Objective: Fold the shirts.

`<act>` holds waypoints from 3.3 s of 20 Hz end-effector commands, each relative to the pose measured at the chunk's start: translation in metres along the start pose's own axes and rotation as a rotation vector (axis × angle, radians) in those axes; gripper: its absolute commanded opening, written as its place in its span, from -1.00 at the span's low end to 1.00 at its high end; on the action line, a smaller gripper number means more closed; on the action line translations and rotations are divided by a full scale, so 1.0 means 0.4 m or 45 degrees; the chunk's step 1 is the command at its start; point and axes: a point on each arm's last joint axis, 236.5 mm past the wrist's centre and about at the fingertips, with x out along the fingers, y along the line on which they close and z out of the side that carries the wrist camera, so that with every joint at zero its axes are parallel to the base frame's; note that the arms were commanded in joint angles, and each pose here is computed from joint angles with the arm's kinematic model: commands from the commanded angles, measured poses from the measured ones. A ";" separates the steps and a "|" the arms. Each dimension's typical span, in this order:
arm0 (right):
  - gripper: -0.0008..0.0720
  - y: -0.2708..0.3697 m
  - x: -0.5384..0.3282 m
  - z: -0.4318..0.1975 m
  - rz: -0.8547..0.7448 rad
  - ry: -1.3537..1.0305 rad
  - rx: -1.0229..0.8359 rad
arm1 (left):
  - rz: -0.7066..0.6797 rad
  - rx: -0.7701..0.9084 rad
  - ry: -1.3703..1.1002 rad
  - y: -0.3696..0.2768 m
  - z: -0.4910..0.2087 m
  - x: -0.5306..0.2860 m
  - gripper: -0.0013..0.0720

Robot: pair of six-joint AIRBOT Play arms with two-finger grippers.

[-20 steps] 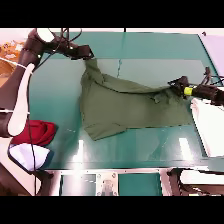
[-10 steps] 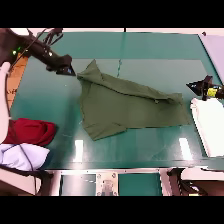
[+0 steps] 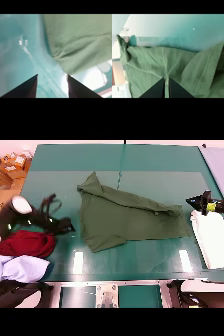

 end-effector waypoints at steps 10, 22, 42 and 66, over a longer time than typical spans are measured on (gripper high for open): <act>-0.68 -0.014 0.010 -0.001 -0.011 0.005 0.011 | -0.294 -0.187 -0.196 -0.027 0.060 0.223 -0.74; 0.20 -0.325 -0.154 -0.409 -0.714 0.268 0.504 | -0.244 -0.027 -0.242 0.081 0.174 0.060 -0.89; -0.94 -0.298 -0.008 -0.501 -0.407 0.363 0.544 | -0.302 0.005 -0.153 0.048 0.139 0.051 -0.89; -0.94 0.896 -0.689 -0.150 0.040 -1.088 -0.825 | -0.074 1.037 -1.706 -0.620 -0.010 -1.236 -0.89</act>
